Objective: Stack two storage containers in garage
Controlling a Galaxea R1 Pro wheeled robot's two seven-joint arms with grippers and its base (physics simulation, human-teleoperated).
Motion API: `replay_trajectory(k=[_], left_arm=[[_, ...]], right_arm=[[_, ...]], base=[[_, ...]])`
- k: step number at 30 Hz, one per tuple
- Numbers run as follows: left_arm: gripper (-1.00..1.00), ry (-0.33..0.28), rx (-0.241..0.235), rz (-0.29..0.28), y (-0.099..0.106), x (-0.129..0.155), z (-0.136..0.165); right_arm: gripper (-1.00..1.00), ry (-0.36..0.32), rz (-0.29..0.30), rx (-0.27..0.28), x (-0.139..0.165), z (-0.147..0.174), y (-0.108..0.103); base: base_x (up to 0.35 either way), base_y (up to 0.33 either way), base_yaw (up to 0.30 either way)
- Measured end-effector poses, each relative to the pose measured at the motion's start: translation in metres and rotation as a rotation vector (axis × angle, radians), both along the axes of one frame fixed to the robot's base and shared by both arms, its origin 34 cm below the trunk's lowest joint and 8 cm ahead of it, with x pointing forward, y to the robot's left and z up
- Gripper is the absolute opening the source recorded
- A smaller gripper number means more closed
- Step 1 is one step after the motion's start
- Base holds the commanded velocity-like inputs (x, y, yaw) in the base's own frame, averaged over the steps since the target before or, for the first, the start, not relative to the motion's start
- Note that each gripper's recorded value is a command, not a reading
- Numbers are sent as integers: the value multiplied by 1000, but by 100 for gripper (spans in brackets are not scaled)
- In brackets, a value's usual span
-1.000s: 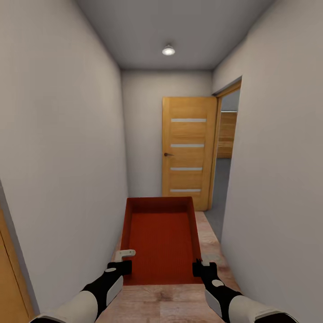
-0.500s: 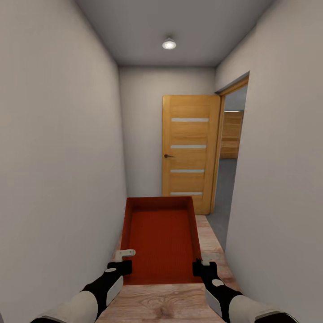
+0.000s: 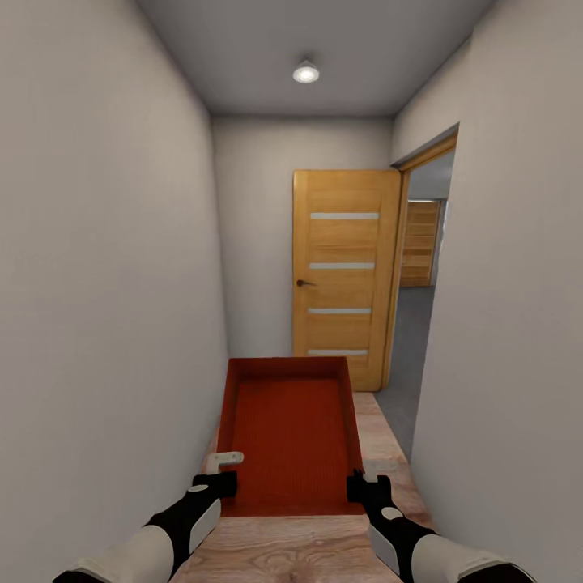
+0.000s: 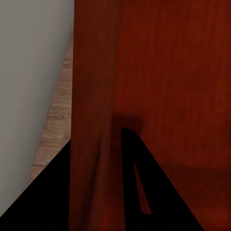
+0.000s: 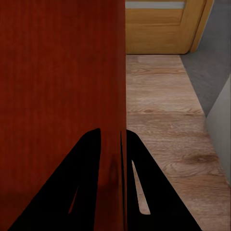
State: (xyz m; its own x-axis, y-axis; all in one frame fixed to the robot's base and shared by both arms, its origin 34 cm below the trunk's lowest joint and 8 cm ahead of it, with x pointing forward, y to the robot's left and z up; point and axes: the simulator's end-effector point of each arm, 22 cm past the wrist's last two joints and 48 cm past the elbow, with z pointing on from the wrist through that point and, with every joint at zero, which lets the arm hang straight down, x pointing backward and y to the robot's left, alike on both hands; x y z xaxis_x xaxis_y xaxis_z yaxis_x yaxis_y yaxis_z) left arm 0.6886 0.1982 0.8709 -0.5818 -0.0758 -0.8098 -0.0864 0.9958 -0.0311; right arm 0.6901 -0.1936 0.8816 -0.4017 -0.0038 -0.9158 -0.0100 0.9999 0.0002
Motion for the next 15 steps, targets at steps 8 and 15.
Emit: replay_trajectory(k=[8,15], left_arm=[[-100,-1,-4,1,1,-1,-1],[-100,-2,-8,4,0,-1,-1]], right_arm=[[-100,-2,2,-2,0,0,1],[-100,-3,4,-4,0,1,0]], base=[[318,0,0],[321,0,0]])
